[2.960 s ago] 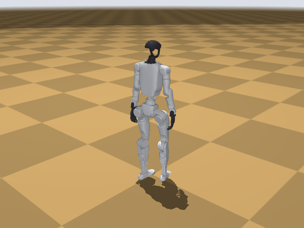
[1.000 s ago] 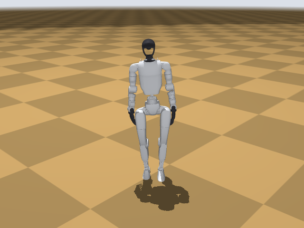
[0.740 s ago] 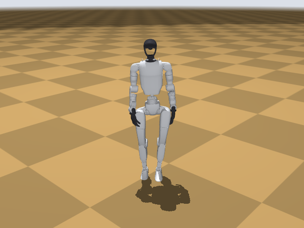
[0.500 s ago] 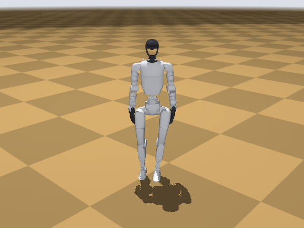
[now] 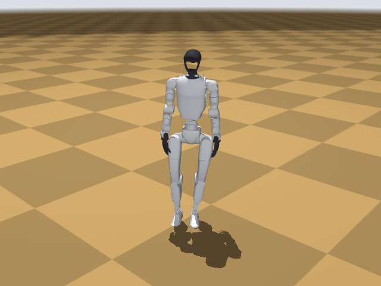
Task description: In place motions
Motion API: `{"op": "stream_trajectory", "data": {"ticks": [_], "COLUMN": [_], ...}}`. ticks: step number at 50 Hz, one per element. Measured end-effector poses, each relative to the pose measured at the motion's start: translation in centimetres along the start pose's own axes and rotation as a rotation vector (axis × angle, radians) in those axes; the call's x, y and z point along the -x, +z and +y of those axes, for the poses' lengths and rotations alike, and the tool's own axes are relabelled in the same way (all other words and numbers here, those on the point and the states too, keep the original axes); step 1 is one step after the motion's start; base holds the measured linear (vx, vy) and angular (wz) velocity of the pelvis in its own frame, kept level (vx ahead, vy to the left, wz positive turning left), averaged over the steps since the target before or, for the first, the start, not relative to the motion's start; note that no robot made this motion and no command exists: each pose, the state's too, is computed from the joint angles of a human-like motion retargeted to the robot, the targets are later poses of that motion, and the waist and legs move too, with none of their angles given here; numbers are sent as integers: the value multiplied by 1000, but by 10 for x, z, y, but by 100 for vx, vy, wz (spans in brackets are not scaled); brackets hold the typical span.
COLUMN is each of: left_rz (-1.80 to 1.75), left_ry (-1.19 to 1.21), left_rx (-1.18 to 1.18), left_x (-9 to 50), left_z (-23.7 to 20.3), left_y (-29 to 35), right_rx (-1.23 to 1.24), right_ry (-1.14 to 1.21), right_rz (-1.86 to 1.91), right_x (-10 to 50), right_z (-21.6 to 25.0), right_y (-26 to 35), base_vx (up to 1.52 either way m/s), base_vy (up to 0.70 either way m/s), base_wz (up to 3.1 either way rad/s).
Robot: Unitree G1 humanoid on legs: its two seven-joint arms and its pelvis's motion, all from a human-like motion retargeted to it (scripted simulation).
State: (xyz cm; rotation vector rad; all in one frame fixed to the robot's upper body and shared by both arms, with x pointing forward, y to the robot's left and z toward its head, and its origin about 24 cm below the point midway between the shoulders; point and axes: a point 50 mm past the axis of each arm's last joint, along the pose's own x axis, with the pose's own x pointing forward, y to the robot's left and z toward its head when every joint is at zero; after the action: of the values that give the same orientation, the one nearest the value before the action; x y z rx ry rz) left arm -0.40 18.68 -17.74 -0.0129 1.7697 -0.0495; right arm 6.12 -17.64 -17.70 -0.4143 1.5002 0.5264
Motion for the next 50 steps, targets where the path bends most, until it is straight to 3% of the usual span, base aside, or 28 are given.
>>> {"op": "stream_trajectory", "data": {"ticks": [10,17,27,33,43,50], "left_rz": [-22,-50,-100,-112,-137,-109], "left_ry": [33,90,88,85,-53,-40], "left_rx": [-39,-51,-17,-46,17,-43], "left_x": [6,12,16,16,7,4], "left_z": [17,33,34,29,-17,-18], "left_y": [13,24,40,45,45,34], "right_rx": [156,101,-280,-359,-256,-166], "right_ry": [-51,-48,3,22,20,-67], "right_rz": [-242,-75,187,227,171,6], "right_x": [11,3,3,3,-1,-3], "right_z": [-10,-10,6,21,24,11], "right_y": [61,17,-60,-77,-64,-23], "base_vx": [-29,-24,-26,-22,-16,-13], "base_vy": [-2,-3,-6,-10,-11,-15], "base_wz": [-151,-141,-111,-62,-50,-91]}}
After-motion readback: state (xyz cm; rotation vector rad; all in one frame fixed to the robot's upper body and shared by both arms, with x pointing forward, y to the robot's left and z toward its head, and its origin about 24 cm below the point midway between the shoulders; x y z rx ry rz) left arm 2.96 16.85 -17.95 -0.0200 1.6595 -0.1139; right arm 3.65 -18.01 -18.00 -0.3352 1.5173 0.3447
